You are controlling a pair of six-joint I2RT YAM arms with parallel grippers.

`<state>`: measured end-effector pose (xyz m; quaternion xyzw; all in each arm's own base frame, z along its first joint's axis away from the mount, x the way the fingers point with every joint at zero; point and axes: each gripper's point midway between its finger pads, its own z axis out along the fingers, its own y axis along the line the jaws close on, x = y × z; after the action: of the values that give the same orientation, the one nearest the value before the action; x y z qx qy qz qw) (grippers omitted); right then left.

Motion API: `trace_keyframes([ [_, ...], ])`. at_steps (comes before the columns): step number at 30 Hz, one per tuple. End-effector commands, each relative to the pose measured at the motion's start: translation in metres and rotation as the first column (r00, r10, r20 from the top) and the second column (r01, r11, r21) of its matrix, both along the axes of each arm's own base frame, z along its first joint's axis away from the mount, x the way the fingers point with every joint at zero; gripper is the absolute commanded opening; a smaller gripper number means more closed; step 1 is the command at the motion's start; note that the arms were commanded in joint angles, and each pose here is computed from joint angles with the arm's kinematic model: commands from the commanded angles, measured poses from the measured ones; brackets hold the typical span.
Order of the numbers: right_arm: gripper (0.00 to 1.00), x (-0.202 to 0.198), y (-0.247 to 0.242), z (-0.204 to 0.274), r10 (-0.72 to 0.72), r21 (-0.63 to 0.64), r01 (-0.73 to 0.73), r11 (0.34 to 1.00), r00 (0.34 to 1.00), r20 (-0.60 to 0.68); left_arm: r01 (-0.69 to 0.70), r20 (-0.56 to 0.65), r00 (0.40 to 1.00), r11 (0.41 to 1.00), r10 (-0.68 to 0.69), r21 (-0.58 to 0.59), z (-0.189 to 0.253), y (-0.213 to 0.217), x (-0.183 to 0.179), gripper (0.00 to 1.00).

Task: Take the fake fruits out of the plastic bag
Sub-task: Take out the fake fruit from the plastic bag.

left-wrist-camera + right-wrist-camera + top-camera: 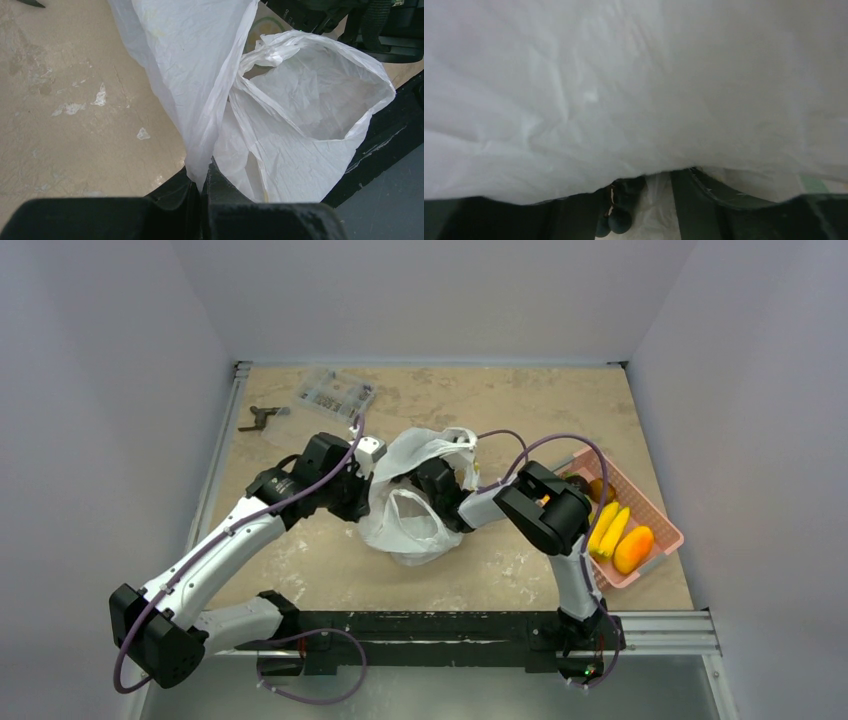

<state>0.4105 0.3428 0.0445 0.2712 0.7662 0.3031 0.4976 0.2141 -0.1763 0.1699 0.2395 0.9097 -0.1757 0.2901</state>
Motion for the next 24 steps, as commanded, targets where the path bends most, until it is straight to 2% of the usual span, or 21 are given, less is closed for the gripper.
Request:
trace_keyframes([
  [1, 0.48, 0.011, -0.009, 0.000, -0.059, 0.020, 0.059, 0.998, 0.998, -0.002, 0.023, 0.040, 0.999, 1.000, -0.022, -0.009, 0.006, -0.003, 0.003, 0.00],
  [2, 0.43, 0.012, -0.007, 0.000, -0.041, 0.043, 0.041, 0.998, 0.999, -0.001, 0.022, 0.040, 0.999, 1.000, -0.022, -0.009, 0.006, -0.003, 0.003, 0.00],
  [4, 0.22, 0.013, 0.000, 0.008, 0.008, 0.072, -0.011, 0.997, 0.999, 0.039, 0.020, 0.042, 0.999, 1.000, -0.020, -0.005, 0.005, -0.003, 0.004, 0.00],
  [5, 0.16, 0.013, 0.001, 0.013, 0.021, 0.071, -0.026, 0.997, 0.997, 0.067, 0.020, 0.042, 0.999, 1.000, -0.020, -0.004, 0.005, -0.003, 0.004, 0.00],
  [10, 0.01, 0.006, 0.012, 0.054, 0.124, 0.051, -0.136, 0.989, 0.975, 0.186, 0.007, 0.027, 1.000, 1.000, -0.007, 0.020, 0.001, 0.000, 0.006, 0.00],
  [16, 0.00, -0.025, 0.012, 0.080, 0.223, -0.016, -0.226, 0.974, 0.944, 0.243, -0.062, 0.039, 0.998, 0.993, 0.058, 0.100, -0.004, 0.015, 0.013, 0.00],
  [24, 0.00, -0.074, 0.020, 0.113, 0.321, -0.101, -0.304, 0.947, 0.899, 0.299, -0.066, 0.033, 0.997, 0.992, 0.063, 0.110, -0.007, 0.016, 0.015, 0.00],
])
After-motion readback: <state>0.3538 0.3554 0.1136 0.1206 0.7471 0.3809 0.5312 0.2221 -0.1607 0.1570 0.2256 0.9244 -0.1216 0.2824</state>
